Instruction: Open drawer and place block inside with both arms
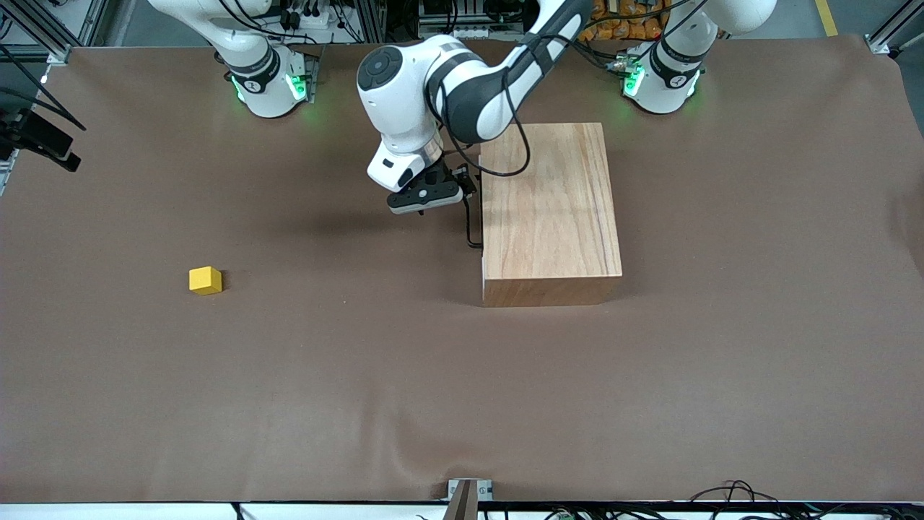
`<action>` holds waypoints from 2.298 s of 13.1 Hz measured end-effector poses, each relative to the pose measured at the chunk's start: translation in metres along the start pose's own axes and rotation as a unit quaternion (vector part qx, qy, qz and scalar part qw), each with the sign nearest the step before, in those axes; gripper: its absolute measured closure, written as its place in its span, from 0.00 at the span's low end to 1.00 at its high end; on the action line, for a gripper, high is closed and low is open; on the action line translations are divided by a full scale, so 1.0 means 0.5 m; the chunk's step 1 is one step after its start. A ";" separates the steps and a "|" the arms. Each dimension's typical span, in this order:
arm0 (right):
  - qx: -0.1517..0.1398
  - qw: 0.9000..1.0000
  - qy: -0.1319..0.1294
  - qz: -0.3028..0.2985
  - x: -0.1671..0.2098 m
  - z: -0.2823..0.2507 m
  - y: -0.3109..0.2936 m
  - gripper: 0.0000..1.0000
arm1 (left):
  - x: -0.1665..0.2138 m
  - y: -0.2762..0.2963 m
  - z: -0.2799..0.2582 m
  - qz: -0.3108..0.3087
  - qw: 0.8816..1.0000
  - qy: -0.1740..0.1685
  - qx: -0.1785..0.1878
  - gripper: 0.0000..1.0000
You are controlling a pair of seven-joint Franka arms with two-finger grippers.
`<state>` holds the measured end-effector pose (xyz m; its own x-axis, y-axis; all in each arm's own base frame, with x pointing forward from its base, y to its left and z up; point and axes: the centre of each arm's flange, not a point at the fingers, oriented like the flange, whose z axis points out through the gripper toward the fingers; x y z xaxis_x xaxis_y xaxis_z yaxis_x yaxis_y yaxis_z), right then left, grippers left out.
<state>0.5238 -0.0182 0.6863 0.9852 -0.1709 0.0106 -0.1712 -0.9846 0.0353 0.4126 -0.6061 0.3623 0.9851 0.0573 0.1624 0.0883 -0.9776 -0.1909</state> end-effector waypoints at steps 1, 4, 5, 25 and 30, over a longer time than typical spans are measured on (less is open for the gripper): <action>0.000 1.000 0.000 0.000 0.000 0.000 0.000 0.00 | -0.007 0.007 0.013 0.008 1.000 0.011 0.010 0.00; 0.000 1.000 0.000 0.000 0.000 0.000 0.000 0.00 | -0.024 0.024 0.064 0.030 0.999 0.013 0.029 0.00; 0.000 1.000 0.000 0.000 0.000 0.000 0.000 0.00 | -0.028 0.028 0.077 0.045 0.998 0.011 0.033 0.00; 0.000 1.000 -0.003 0.000 -0.001 0.001 0.000 0.00 | -0.060 0.040 0.141 0.092 0.994 -0.003 0.066 0.00; -0.001 1.000 -0.004 0.000 -0.002 0.002 0.000 0.00 | -0.064 0.043 0.145 0.088 0.994 -0.014 0.061 0.00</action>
<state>0.5231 -0.0182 0.6854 0.9852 -0.1713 0.0025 -0.1712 -0.9846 0.0365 0.3938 -0.6142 0.2830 0.9905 -0.1048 0.0891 -0.0699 -0.9413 -0.3302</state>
